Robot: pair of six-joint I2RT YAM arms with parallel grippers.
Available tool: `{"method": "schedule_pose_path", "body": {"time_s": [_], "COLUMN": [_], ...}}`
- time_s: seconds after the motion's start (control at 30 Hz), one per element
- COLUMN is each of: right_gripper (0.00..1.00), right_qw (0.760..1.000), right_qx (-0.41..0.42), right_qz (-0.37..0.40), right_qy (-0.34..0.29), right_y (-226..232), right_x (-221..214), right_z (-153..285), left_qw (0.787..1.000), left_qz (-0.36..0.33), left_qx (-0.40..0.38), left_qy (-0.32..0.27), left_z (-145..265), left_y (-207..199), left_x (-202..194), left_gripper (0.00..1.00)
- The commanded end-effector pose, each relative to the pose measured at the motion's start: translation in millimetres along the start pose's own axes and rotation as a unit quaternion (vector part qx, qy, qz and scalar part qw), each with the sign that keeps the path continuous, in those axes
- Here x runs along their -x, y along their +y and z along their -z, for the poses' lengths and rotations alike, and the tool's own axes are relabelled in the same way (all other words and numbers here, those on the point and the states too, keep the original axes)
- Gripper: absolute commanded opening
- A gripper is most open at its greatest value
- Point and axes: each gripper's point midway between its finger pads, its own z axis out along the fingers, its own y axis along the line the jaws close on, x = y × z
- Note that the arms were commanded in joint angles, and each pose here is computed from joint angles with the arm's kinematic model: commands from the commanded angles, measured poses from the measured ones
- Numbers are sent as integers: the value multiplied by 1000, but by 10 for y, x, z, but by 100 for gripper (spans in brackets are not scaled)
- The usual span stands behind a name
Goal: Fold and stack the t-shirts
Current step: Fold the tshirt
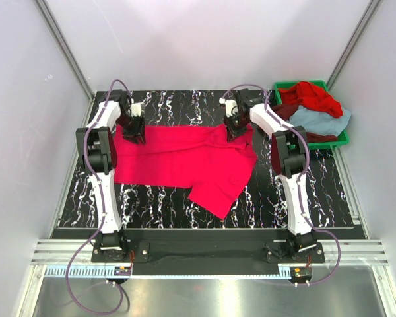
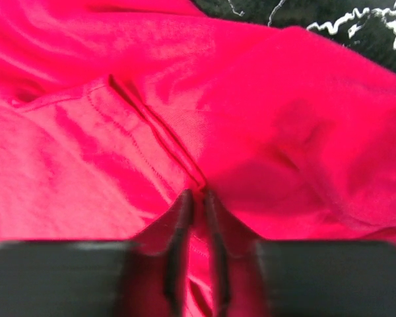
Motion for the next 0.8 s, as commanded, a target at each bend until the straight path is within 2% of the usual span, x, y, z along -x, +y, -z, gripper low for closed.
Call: {"method": "schedule_pose_path", "body": {"time_s": [0.0,0.07,0.37,0.77], "right_gripper": [6,0,2,3], "right_qw": [1000,999,999,1000], "right_qx": [-12,-14,-21,25], "right_qz": [14,18,17,5], "right_qy": [-17,-27,-44,-4], "right_y": [-13,3,108,539], "right_x": [148,198,254,-105], "right_z": [61,141,461,507], "left_qw": [1000,1000,1000,1000], "left_qz": [-1,-1,0,0], "left_qx": [-14,-14,-21,-25], "left_qy": [-10,-10,-10,-18], "left_z": [60,57,14,40], "left_y": [-121,-120,-135,-157], "left_x": [25,23,38,98], "left_gripper": [47,47,47,47]}}
